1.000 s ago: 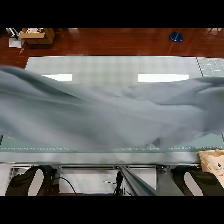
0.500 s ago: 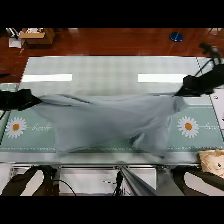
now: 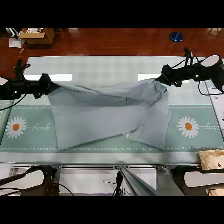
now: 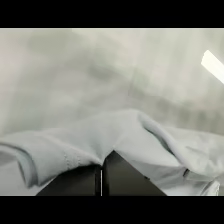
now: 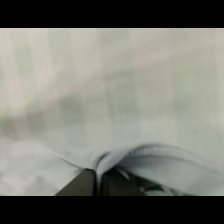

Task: Fold the shirts.

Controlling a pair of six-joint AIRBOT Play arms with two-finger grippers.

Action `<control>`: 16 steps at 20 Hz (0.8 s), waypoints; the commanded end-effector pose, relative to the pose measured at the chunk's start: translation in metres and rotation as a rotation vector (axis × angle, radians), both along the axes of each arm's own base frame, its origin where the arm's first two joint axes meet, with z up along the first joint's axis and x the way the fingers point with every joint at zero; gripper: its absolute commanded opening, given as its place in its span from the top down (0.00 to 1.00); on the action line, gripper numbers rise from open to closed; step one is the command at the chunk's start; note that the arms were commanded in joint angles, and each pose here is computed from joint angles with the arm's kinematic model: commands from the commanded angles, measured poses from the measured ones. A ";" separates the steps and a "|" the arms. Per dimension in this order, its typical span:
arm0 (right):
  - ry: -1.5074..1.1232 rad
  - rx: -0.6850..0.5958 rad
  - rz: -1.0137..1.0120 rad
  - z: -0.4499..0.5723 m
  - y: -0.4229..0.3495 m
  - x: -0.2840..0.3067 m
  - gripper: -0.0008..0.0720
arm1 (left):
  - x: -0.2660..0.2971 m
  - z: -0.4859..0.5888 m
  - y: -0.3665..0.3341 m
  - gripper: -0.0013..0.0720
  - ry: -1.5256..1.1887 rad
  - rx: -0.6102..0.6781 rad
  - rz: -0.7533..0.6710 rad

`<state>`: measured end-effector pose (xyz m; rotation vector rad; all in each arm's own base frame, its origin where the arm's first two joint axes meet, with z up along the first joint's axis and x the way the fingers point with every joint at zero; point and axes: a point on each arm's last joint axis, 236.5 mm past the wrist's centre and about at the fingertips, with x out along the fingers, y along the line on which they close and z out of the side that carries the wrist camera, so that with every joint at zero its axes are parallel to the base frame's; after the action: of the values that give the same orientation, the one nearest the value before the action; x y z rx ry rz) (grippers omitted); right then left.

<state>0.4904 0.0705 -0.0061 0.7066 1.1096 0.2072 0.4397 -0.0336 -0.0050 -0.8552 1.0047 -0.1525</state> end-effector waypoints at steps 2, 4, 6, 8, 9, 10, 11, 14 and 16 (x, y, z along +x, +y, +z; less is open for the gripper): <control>-0.099 -0.047 -0.087 -0.004 -0.019 0.031 0.70 | 0.018 -0.027 -0.002 0.79 0.019 -0.051 0.021; -0.105 -0.053 -0.052 0.003 -0.021 0.028 0.57 | 0.012 -0.024 -0.004 0.33 0.025 -0.062 -0.019; -0.105 -0.095 0.043 0.020 -0.035 0.015 0.57 | -0.006 -0.008 0.002 0.31 0.049 -0.088 -0.107; -0.030 -0.220 0.121 0.027 -0.076 -0.014 0.57 | -0.047 -0.003 0.020 0.32 0.176 -0.091 -0.199; 0.050 -0.304 0.150 0.024 -0.104 -0.038 0.56 | -0.077 -0.010 0.035 0.32 0.295 -0.070 -0.213; 0.137 -0.368 0.165 0.018 -0.129 -0.062 0.56 | -0.107 -0.020 0.050 0.32 0.407 -0.027 -0.218; 0.228 -0.406 0.171 0.011 -0.152 -0.085 0.51 | -0.133 -0.028 0.061 0.31 0.494 0.014 -0.219; 0.327 -0.338 0.129 -0.001 -0.175 -0.117 0.40 | -0.189 -0.047 0.052 0.24 0.612 0.008 -0.234; 0.327 -0.244 0.098 -0.006 -0.169 -0.122 0.40 | -0.219 -0.065 0.034 0.08 0.685 -0.043 -0.263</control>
<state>0.3983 -0.0878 -0.0059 0.4033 1.3774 0.0401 0.2766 0.0085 -0.0530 -0.8202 1.5988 -0.1259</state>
